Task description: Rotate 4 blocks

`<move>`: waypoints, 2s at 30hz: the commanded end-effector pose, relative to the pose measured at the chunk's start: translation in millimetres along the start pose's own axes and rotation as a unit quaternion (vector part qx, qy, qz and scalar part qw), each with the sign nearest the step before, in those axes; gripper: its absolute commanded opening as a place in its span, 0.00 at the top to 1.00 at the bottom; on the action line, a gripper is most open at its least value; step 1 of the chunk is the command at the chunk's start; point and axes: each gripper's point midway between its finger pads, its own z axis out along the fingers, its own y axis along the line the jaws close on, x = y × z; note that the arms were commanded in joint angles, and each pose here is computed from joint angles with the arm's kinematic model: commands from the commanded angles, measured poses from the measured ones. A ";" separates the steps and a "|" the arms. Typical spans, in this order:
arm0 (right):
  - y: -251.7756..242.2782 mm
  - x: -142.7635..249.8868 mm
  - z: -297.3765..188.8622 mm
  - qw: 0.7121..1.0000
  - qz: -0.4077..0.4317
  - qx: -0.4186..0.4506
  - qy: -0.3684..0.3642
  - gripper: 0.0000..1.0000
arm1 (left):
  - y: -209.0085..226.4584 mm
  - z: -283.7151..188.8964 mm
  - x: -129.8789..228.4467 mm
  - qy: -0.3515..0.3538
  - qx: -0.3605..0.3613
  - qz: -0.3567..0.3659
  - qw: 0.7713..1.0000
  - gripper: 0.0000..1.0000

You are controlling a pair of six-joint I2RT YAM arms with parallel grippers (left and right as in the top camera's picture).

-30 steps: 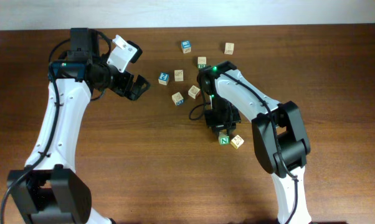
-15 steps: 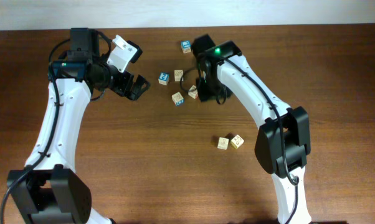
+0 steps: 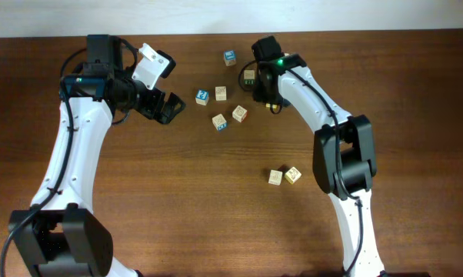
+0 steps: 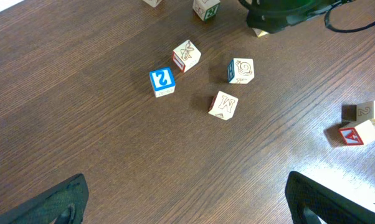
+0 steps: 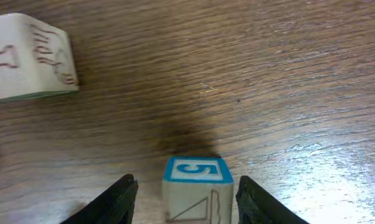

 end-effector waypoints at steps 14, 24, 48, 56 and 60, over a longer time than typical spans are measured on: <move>-3.9 49.5 -2.3 0.990 -0.052 -0.033 0.123 0.79 | -8.4 -7.8 -3.6 -0.002 0.012 0.007 1.000 0.01; 23.1 157.9 -42.6 0.946 -0.169 -0.013 0.278 0.78 | 6.9 -135.4 3.2 -0.048 -0.168 -0.101 0.979 0.01; -2.3 209.4 -75.4 0.903 -0.213 0.074 0.364 0.55 | -10.3 -179.4 13.5 -0.072 -0.191 -0.110 0.973 0.01; 17.2 172.4 -104.9 0.934 -0.217 0.032 0.283 0.55 | -10.3 -179.4 13.6 -0.072 -0.191 -0.110 0.973 0.01; 43.3 111.4 -117.9 0.968 -0.202 -0.027 0.146 0.56 | -10.3 -179.4 13.4 -0.072 -0.191 -0.109 0.973 0.01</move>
